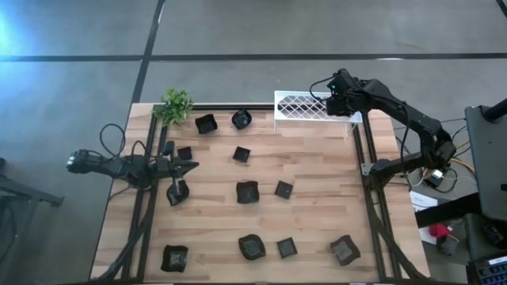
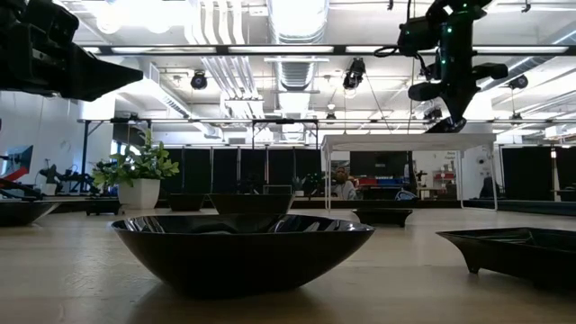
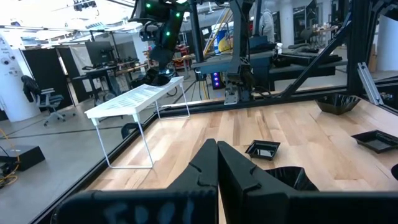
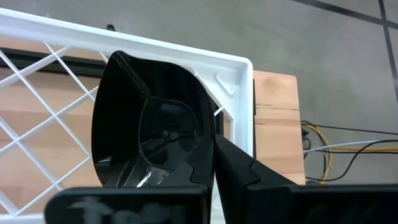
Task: Pick & Place Mini shaped plates
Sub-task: Put the black leaf-shaped plate on the shelf, then put the black square plate on the shelf
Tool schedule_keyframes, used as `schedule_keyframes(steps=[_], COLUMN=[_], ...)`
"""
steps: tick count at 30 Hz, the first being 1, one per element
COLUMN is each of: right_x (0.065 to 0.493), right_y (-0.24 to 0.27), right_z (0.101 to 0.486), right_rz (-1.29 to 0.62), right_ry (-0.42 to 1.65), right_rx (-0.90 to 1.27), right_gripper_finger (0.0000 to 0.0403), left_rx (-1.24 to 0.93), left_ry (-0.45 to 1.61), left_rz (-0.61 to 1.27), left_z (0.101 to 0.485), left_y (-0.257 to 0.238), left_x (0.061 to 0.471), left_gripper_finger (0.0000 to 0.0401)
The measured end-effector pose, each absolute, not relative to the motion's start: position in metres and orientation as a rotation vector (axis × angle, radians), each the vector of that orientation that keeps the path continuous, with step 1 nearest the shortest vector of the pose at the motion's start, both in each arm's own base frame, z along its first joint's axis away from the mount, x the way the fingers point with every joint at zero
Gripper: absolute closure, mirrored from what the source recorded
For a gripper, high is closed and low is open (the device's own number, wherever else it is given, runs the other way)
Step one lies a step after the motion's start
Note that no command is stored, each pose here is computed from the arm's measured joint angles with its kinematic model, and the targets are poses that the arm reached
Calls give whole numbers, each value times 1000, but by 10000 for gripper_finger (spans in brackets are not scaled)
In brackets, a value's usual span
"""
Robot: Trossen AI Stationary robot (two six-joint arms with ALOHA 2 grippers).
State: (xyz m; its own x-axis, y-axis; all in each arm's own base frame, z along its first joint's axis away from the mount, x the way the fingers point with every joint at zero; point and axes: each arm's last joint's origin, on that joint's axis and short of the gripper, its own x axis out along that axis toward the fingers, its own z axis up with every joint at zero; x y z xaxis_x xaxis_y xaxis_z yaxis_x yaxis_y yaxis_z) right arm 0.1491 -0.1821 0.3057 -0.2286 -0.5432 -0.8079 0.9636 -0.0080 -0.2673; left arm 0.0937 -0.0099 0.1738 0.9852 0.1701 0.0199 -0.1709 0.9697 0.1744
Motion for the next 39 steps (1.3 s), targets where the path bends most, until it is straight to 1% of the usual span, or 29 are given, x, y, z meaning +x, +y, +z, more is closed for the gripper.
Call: schedule_keyframes(steps=[8,19,26,30,35,39], right_x=[149,149,149,148,150,157], right_y=[-182,-182,-182,-181,-169,-152], right_z=[306,306,306,313,330,339], right_rz=[-1558,-1562,-1548,-1532,-1466,-1382], right_ry=[982,977,998,989,950,933], right_rx=[590,595,572,552,486,415], right_gripper_finger=[392,339,326,341,385,394], left_rx=[176,176,176,176,176,176], left_ry=[-5,-5,-5,-5,-5,-5], left_rz=[172,172,172,172,172,172], left_z=[174,174,174,174,174,174], left_y=[-10,-10,-10,-10,-10,-10], left_x=[94,94,94,94,94,94], left_gripper_finger=[401,401,401,401,401,401])
